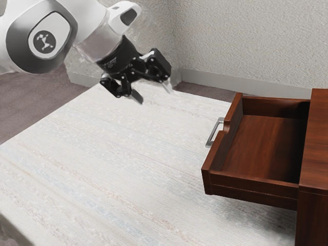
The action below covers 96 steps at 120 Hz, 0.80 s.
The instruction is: Pull the drawer handle with one arm to open the drawer
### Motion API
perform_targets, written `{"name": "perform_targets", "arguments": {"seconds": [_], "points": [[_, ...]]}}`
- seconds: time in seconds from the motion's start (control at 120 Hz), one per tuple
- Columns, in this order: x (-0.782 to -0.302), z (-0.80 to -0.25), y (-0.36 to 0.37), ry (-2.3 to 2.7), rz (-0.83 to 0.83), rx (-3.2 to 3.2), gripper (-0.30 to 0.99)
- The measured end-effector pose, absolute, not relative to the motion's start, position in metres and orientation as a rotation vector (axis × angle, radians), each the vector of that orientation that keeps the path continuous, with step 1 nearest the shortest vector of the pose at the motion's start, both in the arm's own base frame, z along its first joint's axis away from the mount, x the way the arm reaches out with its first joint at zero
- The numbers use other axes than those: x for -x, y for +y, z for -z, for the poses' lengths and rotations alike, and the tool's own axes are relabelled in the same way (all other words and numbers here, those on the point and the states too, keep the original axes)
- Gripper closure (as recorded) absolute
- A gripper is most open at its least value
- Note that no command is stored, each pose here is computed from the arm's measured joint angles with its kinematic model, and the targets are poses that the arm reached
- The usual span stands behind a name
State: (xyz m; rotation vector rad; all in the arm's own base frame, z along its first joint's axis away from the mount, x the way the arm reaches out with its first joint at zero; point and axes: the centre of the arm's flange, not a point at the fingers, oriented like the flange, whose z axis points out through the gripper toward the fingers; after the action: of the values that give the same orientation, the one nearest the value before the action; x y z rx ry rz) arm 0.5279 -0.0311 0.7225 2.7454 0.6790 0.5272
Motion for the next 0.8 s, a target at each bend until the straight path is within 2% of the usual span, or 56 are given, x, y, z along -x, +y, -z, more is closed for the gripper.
{"name": "perform_targets", "arguments": {"seconds": [0.075, 0.358, 0.625, 0.8], "points": [[-0.511, -0.72, 0.02, 0.864, -0.401, -2.795, 0.09], [-0.483, -0.673, 0.024, 0.787, -0.048, -3.077, 0.02], [-0.467, -0.655, 0.029, 0.662, 0.076, -3.118, 0.01], [-0.467, -0.655, 0.026, 0.591, 0.067, -3.166, 0.0]]}}
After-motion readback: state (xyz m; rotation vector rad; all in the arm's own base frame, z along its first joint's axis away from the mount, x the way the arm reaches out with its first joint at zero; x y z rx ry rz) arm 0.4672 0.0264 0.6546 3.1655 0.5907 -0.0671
